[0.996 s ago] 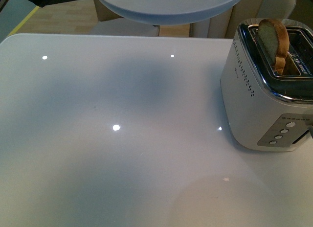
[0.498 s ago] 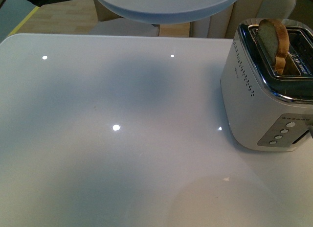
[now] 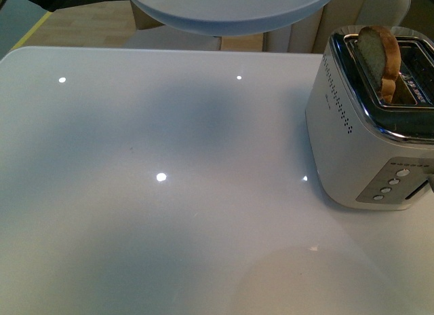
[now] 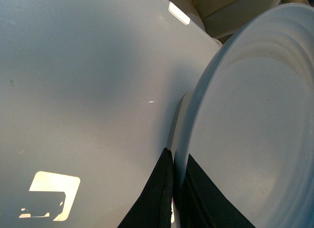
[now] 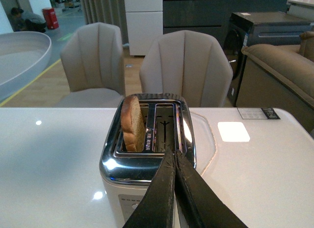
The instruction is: Left arm holds plate, right arm toasts bread
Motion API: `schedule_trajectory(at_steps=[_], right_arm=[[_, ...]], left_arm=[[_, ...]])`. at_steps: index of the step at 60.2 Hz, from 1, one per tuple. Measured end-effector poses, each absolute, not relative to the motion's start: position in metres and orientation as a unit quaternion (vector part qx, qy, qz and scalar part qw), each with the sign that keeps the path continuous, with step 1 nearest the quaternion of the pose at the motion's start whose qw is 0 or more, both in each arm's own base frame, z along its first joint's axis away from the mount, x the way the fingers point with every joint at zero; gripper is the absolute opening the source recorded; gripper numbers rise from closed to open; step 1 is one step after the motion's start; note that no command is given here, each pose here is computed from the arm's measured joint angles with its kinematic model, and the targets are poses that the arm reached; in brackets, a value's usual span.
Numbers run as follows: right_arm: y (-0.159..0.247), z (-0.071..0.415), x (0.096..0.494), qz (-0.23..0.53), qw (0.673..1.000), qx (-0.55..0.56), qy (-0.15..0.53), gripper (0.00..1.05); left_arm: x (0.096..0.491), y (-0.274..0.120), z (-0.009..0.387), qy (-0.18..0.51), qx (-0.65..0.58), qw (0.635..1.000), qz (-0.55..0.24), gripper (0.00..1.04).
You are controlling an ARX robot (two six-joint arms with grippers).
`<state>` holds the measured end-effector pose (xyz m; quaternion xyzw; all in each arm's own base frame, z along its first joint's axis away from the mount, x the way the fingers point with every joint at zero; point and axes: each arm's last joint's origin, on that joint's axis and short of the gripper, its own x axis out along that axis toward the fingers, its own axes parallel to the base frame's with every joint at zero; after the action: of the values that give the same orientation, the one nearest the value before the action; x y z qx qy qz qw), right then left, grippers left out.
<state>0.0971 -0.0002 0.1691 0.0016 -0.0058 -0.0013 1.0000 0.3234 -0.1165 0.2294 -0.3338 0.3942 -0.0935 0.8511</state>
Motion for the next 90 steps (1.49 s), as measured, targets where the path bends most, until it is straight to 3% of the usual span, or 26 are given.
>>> schedule_trajectory(at_steps=[20, 30, 54, 65, 82, 90], right_arm=[[0.0, 0.169, 0.097, -0.001, 1.0, 0.001, -0.006, 0.56], [0.0, 0.169, 0.097, -0.001, 1.0, 0.002, -0.006, 0.96], [0.0, 0.169, 0.097, -0.001, 1.0, 0.002, -0.006, 0.96], [0.0, 0.169, 0.097, -0.001, 1.0, 0.002, -0.006, 0.96], [0.0, 0.169, 0.097, -0.001, 1.0, 0.002, -0.007, 0.96], [0.0, 0.169, 0.097, -0.001, 1.0, 0.002, -0.007, 0.96]], left_arm=[[0.323, -0.115, 0.23, 0.393, -0.335, 0.852, -0.093, 0.03], [0.324, -0.114, 0.23, 0.392, -0.335, 0.852, -0.092, 0.03], [0.332, -0.082, 0.229, 0.382, -0.328, 0.86, -0.08, 0.03], [0.336, -0.035, 0.211, 0.374, -0.321, 0.868, -0.054, 0.03], [0.331, 0.07, 0.147, 0.393, -0.319, 0.862, 0.001, 0.03], [0.325, 0.095, 0.12, 0.405, -0.32, 0.856, 0.01, 0.03]])
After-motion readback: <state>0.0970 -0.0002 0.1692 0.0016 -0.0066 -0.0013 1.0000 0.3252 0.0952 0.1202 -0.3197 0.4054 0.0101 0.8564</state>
